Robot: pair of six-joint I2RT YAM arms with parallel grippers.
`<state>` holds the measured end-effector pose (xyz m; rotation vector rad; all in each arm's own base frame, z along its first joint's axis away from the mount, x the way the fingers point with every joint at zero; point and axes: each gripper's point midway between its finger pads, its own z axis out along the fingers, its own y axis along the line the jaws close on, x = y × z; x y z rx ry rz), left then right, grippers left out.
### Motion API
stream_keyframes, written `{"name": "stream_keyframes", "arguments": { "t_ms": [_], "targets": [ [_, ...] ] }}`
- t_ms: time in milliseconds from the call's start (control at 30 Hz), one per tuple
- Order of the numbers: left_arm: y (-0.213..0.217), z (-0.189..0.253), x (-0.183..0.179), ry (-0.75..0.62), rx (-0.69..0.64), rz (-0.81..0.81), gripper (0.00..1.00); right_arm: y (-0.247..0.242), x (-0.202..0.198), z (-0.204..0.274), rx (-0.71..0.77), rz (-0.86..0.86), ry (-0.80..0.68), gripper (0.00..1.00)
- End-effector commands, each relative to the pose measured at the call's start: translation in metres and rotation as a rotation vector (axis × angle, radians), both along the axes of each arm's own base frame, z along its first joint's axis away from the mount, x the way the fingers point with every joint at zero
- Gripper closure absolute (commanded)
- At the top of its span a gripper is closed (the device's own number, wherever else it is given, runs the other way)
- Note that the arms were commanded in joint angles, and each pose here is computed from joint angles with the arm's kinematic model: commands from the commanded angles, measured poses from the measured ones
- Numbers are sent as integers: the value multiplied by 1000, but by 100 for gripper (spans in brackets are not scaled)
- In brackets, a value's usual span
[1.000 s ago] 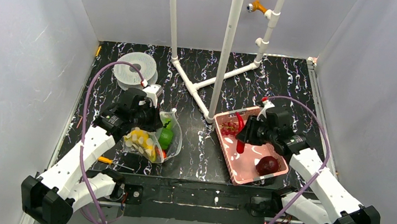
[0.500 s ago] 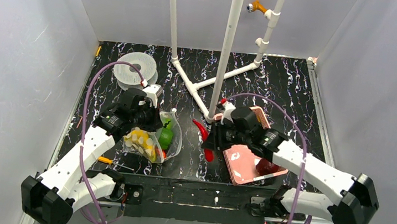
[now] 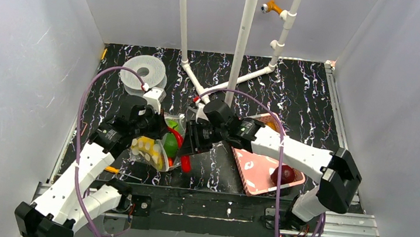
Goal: Place the food in the zip-top bag and seal the zipper
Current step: Place the fake vegetable in the zipper food storage bag.
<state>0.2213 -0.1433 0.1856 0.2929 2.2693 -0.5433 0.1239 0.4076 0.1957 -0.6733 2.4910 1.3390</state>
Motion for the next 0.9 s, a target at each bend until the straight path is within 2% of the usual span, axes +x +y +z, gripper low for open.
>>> {"name": "stream_keyframes", "arguments": {
  "t_ms": [0, 133, 233, 467, 767, 867],
  "targets": [
    [-2, 10, -1, -51, -24, -16, 100, 11, 20, 8, -50, -153, 52, 98],
    [-2, 13, -2, -64, -31, -19, 100, 22, 35, 6, -56, -221, 74, 88],
    [-2, 15, -3, -73, -37, -20, 100, 25, 38, 2, -77, -225, 111, 90],
    [-3, 18, -5, -83, -46, -25, 100, 21, 46, 0, -61, -264, 88, 88],
    [-3, 18, -6, -83, -51, -31, 100, 44, 76, 23, -3, -292, -34, 55],
    [-3, 18, -6, -86, -50, -27, 100, 46, 79, 27, -3, -286, -46, 39]
  ]
}}
